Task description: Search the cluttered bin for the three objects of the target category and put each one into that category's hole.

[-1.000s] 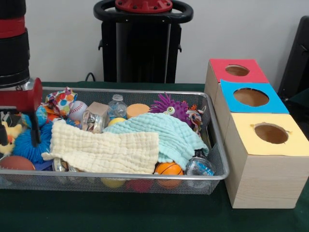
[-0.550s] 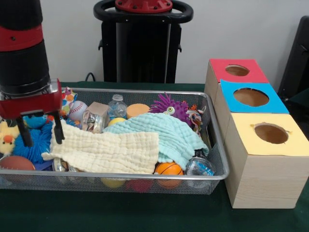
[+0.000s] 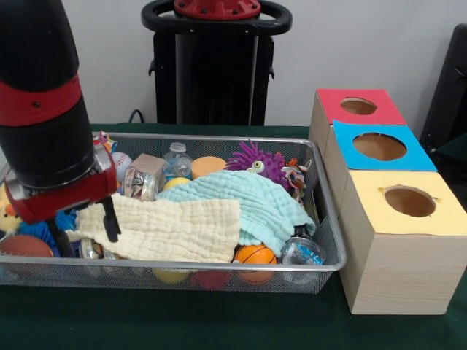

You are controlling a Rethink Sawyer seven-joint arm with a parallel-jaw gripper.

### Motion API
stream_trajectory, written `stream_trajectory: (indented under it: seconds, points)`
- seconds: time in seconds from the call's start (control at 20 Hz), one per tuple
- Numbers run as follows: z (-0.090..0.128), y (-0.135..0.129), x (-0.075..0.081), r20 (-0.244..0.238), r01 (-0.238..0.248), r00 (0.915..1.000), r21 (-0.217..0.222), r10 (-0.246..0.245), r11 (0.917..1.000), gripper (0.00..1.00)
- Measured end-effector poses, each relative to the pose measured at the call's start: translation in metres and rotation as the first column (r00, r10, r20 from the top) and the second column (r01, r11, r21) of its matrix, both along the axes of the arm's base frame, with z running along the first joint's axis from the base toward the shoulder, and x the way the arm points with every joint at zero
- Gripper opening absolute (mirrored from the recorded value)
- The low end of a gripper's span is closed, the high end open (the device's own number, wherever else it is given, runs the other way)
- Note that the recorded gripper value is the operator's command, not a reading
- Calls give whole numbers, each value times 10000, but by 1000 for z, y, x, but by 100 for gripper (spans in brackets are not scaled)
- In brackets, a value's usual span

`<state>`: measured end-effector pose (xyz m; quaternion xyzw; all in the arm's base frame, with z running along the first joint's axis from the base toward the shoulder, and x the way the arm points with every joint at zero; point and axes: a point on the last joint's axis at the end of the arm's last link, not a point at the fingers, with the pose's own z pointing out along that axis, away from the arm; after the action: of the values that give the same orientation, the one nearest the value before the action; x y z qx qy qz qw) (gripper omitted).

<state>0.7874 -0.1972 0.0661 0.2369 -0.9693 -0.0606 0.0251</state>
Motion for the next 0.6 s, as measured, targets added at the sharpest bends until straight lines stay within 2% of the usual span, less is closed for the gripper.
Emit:
stream_trajectory:
  seconds: [0.2,0.25,0.35,0.55,0.6]
  points:
    - [1,12,22,-48,-802,9968,207,803,9966,100]
    - [3,18,31,-11,-1166,9932,271,1167,9928,100]
    - [6,28,48,77,-1908,9816,310,1906,9811,100]
    - [11,38,64,198,-2693,9630,246,2688,9627,100]
    - [14,42,72,256,-3107,9503,151,3103,9504,100]
